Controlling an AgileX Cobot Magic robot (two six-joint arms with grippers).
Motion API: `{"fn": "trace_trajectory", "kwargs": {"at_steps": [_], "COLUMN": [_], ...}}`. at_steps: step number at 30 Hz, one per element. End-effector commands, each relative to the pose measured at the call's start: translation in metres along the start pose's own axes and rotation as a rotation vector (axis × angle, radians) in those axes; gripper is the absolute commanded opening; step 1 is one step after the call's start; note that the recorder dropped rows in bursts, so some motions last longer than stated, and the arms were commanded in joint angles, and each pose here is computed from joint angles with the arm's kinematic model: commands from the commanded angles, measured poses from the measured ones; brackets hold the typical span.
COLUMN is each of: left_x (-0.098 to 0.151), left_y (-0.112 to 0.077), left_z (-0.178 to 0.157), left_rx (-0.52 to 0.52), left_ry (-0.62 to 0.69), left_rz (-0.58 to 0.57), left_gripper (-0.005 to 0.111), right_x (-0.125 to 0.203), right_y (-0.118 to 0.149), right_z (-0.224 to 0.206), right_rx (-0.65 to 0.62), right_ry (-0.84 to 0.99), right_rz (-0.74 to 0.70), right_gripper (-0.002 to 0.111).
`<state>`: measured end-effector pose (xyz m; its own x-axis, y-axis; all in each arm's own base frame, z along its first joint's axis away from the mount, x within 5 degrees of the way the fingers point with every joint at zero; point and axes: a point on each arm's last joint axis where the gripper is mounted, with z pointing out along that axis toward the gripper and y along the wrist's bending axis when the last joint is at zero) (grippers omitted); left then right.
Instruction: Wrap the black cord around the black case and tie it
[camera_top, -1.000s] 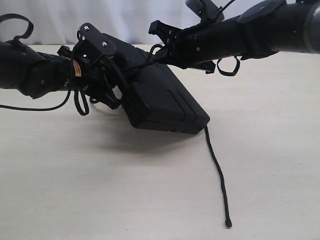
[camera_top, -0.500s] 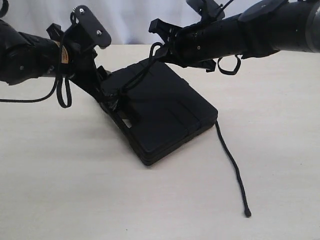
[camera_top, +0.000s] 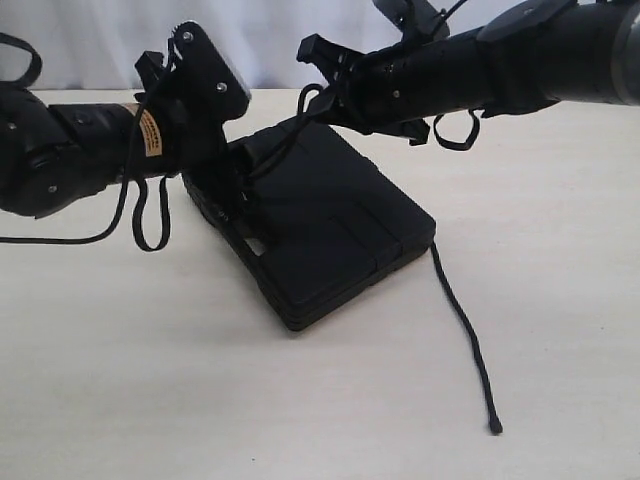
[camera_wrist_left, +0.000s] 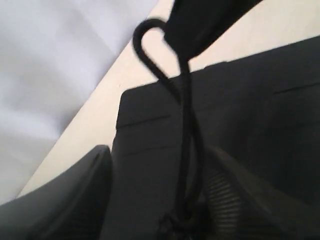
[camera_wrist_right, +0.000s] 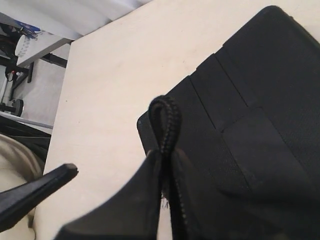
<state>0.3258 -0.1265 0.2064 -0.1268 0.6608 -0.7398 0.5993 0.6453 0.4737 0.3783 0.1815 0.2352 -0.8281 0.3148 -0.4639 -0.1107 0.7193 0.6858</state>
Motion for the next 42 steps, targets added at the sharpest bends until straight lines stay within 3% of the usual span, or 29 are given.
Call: {"fn": "trace_trajectory", "kwargs": {"at_steps": [1, 5, 10, 16, 22, 24, 26, 27, 28, 32, 35, 38, 42], "left_x": [-0.002, 0.003, 0.018, 0.023, 0.025, 0.027, 0.03, 0.032, 0.032, 0.032, 0.034, 0.034, 0.035], "left_y": [-0.006, -0.012, -0.021, -0.01, -0.019, -0.02, -0.022, -0.023, -0.023, -0.022, -0.023, -0.024, -0.025], "left_z": [0.007, 0.019, 0.041, 0.045, 0.047, 0.049, 0.05, 0.051, 0.051, 0.051, 0.052, 0.052, 0.052], "left_rx": [-0.001, 0.009, 0.019, -0.115, -0.037, -0.027, -0.02, -0.015, -0.015, -0.017, -0.006, -0.001, 0.016], "left_ry": [-0.107, -0.154, -0.184, -0.167, -0.158, -0.149, -0.133, -0.125, -0.125, -0.128, -0.103, -0.103, -0.089], "left_rz": [-0.005, -0.017, -0.016, -0.063, 0.031, 0.014, 0.003, 0.0, -0.001, -0.047, -0.071, -0.063, -0.043], "left_gripper": [0.046, 0.038, 0.037, 0.037, 0.037, 0.037, 0.022, 0.006, 0.0, 0.0, 0.0, 0.0, 0.0], "right_x": [0.0, 0.0, 0.0, 0.0, 0.0, 0.0, 0.0, 0.001, 0.001, 0.003, 0.004, -0.003, -0.009], "right_y": [0.004, 0.004, 0.004, 0.004, 0.004, 0.004, 0.004, 0.004, 0.004, 0.005, 0.008, 0.019, 0.025], "right_z": [-0.003, -0.003, -0.003, -0.003, -0.003, -0.003, -0.003, -0.003, -0.003, -0.004, -0.011, -0.036, -0.064], "right_rx": [-0.017, -0.017, -0.017, -0.018, -0.019, -0.019, -0.021, -0.023, -0.025, -0.027, -0.013, 0.029, 0.141], "right_ry": [0.009, 0.01, 0.01, 0.012, 0.013, 0.013, 0.017, 0.021, 0.026, 0.052, 0.066, 0.034, 0.019], "right_rz": [-0.012, -0.012, -0.012, -0.014, -0.014, -0.014, -0.014, -0.014, -0.014, -0.038, -0.117, -0.303, -0.678], "right_gripper": [0.004, 0.004, 0.004, 0.004, 0.004, 0.004, 0.005, 0.005, 0.005, 0.005, 0.02, 0.042, 0.049]}}
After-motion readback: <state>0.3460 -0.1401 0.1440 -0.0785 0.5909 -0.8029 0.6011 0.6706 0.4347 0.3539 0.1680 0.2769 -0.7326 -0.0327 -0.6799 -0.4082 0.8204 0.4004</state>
